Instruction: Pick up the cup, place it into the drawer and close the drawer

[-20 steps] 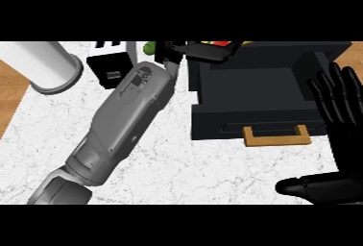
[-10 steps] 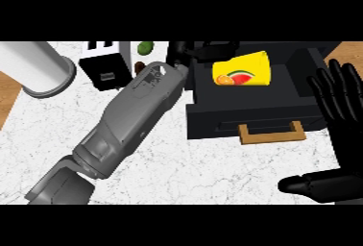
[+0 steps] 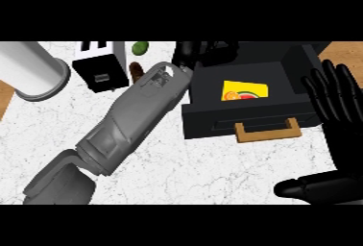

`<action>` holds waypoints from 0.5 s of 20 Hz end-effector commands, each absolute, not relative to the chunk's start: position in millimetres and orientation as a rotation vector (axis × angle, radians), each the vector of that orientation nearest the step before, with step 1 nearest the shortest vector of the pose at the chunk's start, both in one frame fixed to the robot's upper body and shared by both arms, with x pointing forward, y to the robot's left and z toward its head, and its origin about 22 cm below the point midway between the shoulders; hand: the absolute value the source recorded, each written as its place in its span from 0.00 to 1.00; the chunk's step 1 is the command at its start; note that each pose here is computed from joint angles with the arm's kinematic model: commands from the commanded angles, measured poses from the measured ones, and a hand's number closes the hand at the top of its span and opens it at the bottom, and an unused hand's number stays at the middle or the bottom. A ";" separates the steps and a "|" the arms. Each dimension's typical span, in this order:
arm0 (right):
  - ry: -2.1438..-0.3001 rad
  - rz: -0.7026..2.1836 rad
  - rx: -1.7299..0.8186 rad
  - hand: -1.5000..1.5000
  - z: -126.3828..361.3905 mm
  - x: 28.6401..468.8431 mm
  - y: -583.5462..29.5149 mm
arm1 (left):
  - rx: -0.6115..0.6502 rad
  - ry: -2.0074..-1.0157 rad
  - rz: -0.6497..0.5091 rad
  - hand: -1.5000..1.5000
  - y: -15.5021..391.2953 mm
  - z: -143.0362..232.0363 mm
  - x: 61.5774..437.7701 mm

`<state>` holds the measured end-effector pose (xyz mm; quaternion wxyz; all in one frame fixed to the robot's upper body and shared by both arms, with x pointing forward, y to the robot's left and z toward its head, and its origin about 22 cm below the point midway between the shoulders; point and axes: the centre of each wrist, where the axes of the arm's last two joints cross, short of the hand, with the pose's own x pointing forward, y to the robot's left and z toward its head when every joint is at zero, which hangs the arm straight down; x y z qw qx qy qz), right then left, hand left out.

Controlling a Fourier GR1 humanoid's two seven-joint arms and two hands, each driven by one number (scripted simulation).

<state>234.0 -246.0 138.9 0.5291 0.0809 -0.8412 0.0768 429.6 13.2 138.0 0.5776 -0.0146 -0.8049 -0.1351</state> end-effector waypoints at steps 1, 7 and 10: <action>-2.031 0.180 0.248 0.00 150.3 247.8 -239.9 | 0.052 -1.871 -0.366 0.00 11.4 124.5 424.5; -2.024 0.186 0.247 0.00 138.7 224.0 -242.9 | 0.013 -1.856 -0.309 0.00 12.2 134.2 430.1; -2.027 0.167 0.290 0.00 136.3 238.6 -243.9 | -0.082 -1.908 -0.279 0.00 3.9 146.8 427.1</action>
